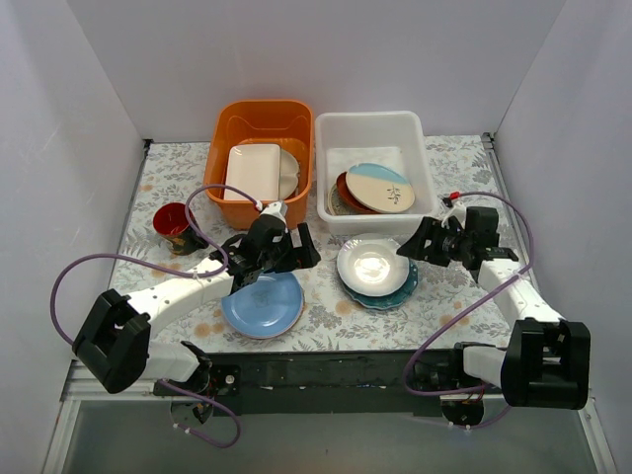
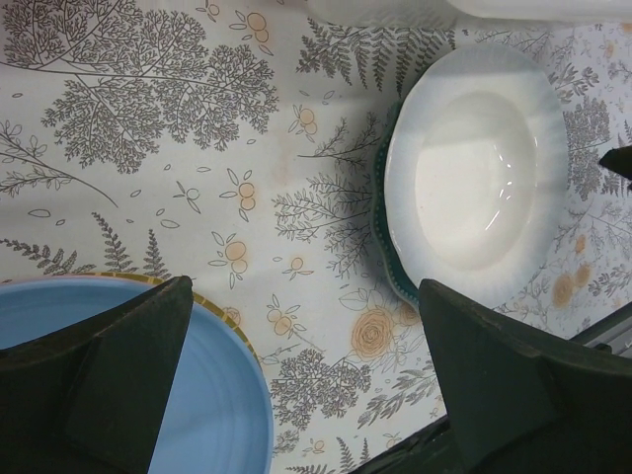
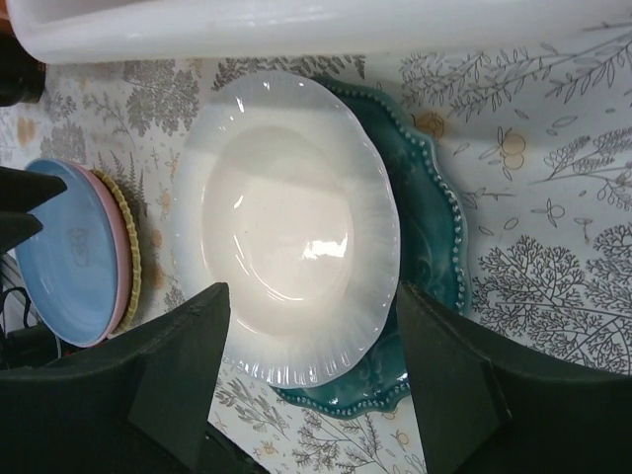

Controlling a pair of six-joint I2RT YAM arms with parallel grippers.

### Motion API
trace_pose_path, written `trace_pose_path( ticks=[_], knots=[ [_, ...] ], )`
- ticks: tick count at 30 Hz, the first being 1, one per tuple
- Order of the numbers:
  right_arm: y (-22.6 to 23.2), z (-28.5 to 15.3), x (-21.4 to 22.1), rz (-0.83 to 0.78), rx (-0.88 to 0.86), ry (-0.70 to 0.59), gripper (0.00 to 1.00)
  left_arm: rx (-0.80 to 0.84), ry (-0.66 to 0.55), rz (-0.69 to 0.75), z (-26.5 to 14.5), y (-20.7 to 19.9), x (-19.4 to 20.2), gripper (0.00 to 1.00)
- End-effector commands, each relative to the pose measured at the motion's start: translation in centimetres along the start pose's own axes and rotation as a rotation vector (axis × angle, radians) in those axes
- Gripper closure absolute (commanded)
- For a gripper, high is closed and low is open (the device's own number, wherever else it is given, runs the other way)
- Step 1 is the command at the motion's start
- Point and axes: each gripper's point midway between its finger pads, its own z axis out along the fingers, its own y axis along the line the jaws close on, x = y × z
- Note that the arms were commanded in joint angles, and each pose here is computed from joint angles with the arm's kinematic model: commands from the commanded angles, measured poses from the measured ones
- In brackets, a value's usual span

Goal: Place the plates into the plastic bin on the countertop
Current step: Pick up the plate at the center of the board.

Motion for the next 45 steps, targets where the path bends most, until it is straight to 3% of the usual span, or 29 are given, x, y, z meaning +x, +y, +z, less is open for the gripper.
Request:
trace_pose_path(
  ticks=[1, 11, 34, 40, 45],
  knots=[
    [-0.9, 0.3, 1.3, -0.018, 0.013, 0.005, 0.25, 0.050, -0.037, -0.001, -0.3, -1.9, -1.6, 0.02],
    [-2.1, 1.5, 3.3, 0.031, 0.009, 0.045, 0.40, 0.045, -0.034, -0.002, -0.3, -1.7, -1.4, 0.02],
    [-1.9, 3.6, 5.7, 0.163, -0.111, 0.055, 0.53, 0.022, -0.034, -0.008, -0.4, -1.0, -1.0, 0.02],
    [-1.7, 3.7, 6.2, 0.193, -0.135, 0.062, 0.64, 0.018, -0.033, -0.008, -0.4, -0.9, -0.9, 0.02],
    [-1.6, 3.6, 6.1, 0.186, -0.137, 0.060, 0.80, 0.012, -0.032, -0.012, -0.4, -0.6, -0.8, 0.02]
  ],
)
